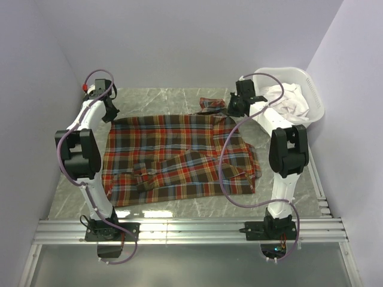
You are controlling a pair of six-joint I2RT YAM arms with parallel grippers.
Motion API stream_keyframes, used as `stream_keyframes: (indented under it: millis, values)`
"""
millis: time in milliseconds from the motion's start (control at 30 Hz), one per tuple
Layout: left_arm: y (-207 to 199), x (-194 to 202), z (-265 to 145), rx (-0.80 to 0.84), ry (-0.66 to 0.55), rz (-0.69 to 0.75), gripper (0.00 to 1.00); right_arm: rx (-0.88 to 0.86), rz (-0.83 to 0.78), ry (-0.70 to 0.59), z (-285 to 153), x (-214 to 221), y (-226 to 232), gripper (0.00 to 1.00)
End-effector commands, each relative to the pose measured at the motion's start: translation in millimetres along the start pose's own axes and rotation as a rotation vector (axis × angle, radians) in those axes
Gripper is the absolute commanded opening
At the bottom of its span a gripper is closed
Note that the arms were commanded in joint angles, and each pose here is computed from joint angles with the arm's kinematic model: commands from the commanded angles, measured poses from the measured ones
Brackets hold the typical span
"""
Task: Fold and stack the long sleeve shirts
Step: Fold the shirt
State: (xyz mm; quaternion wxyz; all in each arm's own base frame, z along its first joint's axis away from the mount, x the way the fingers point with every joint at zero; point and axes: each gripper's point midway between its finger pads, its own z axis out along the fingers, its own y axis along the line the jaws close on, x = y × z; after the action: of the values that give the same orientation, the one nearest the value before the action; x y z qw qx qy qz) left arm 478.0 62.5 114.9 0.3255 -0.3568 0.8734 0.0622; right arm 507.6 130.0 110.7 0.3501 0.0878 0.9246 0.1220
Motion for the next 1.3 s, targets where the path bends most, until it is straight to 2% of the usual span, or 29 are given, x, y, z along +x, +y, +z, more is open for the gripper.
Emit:
stream_keyframes:
  millis: [0, 433, 567, 767, 900, 1000, 1067, 1100, 1133, 1200, 1233, 1267]
  values:
    - [5, -8, -14, 0.012, -0.050, -0.044, 0.00, 0.011, 0.020, -0.075, -20, -13, -8, 0.01]
    - [32, 9, -53, 0.031, -0.083, -0.107, 0.00, -0.017, 0.100, -0.087, -52, 20, -13, 0.00]
    - [47, 37, -49, 0.020, -0.056, -0.128, 0.00, -0.030, 0.127, -0.081, -58, 37, -16, 0.01]
    - [69, 60, -50, -0.031, -0.049, -0.159, 0.00, -0.020, 0.135, -0.003, -55, 84, -21, 0.03]
    - [75, 68, -53, -0.013, -0.064, -0.191, 0.00, -0.018, 0.125, -0.004, -59, 95, -21, 0.04]
    - [80, 84, -54, -0.021, -0.024, -0.199, 0.00, 0.007, 0.108, 0.004, -60, 103, -24, 0.06]
    - [90, 98, -50, -0.048, 0.001, -0.203, 0.00, 0.009, 0.101, 0.006, -61, 107, -25, 0.09]
    - [91, 101, -49, -0.055, 0.007, -0.211, 0.01, 0.013, 0.100, 0.006, -63, 110, -27, 0.13]
    - [94, 104, -48, -0.060, 0.011, -0.214, 0.03, 0.012, 0.095, 0.005, -63, 110, -27, 0.26]
    - [95, 108, -48, -0.056, 0.025, -0.225, 0.12, 0.006, 0.085, 0.008, -66, 110, -24, 0.37]
    - [93, 106, -49, -0.051, 0.027, -0.226, 0.16, 0.002, 0.067, 0.003, -69, 108, -22, 0.44]
    - [90, 101, -53, -0.038, 0.023, -0.225, 0.36, 0.009, 0.054, -0.029, -74, 97, -19, 0.48]
